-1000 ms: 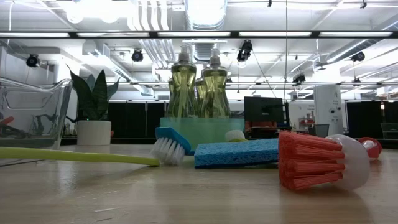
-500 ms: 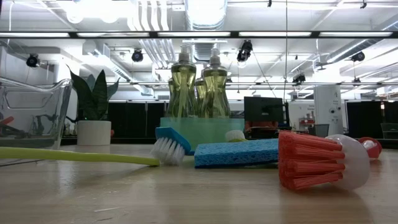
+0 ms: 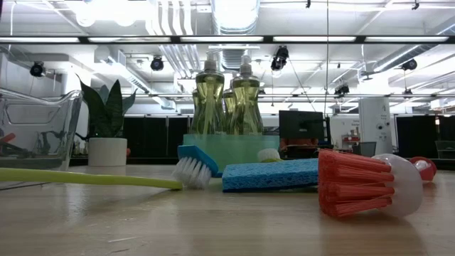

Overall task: Pick & Place Kitchen Sink Supplies
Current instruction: Put the blue sponge to the left transparent bin

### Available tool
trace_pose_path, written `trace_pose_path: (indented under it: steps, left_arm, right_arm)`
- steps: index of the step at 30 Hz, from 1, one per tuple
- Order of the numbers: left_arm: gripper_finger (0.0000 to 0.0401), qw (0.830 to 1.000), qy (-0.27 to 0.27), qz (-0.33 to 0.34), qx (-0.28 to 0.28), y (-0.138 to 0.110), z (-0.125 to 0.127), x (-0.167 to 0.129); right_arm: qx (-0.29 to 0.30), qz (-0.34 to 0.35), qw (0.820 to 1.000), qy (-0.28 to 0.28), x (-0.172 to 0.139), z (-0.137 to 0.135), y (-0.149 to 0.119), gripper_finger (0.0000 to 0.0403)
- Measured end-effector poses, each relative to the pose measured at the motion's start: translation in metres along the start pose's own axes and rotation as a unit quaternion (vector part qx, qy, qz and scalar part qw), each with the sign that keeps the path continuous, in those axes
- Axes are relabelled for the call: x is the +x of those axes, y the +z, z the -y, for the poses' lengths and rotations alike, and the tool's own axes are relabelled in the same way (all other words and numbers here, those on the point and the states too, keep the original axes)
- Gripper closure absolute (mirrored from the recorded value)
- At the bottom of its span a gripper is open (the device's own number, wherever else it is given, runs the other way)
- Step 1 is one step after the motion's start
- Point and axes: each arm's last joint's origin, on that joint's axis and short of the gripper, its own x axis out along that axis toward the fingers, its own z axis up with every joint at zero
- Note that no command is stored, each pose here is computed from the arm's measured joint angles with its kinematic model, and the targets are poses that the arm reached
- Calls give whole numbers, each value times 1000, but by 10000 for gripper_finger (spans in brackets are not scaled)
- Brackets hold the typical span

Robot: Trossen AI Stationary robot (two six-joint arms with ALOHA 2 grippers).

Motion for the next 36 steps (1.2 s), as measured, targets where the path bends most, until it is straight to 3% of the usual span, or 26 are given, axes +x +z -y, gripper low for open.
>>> trace_pose_path:
  steps: [4,8,13,17,22,26,31,34,36]
  left_arm:
    - [393,999,6,-39,-10,-3,-1,-10]
    - [389,994,11,-110,-19,-12,0,-28]
    - [368,971,-9,-237,-36,-30,2,-55]
    - [372,949,32,-306,-64,-45,1,-74]
    - [383,908,71,-410,-55,-65,-6,-82]
    - [379,848,79,-522,-42,-86,-11,-83]
    - [370,824,38,-564,-36,-109,-21,-60]
    - [369,785,38,-617,-50,-132,-31,-55]
    - [369,769,33,-636,-52,-146,-40,-50]
  right_arm:
    - [11,-23,1000,-13,-1,2,-4,384]
    - [18,-50,998,-29,-4,4,-7,348]
    - [21,-83,995,-54,-6,9,-12,291]
    - [19,-97,992,-75,-7,18,-13,262]
    - [2,-96,992,-79,-7,21,-12,248]
    - [-16,-99,992,-77,-7,21,-12,249]
    - [-19,-99,992,-78,-7,22,-12,262]
    - [-19,-101,992,-78,-7,22,-12,270]
    - [-19,-103,991,-79,-7,23,-13,275]
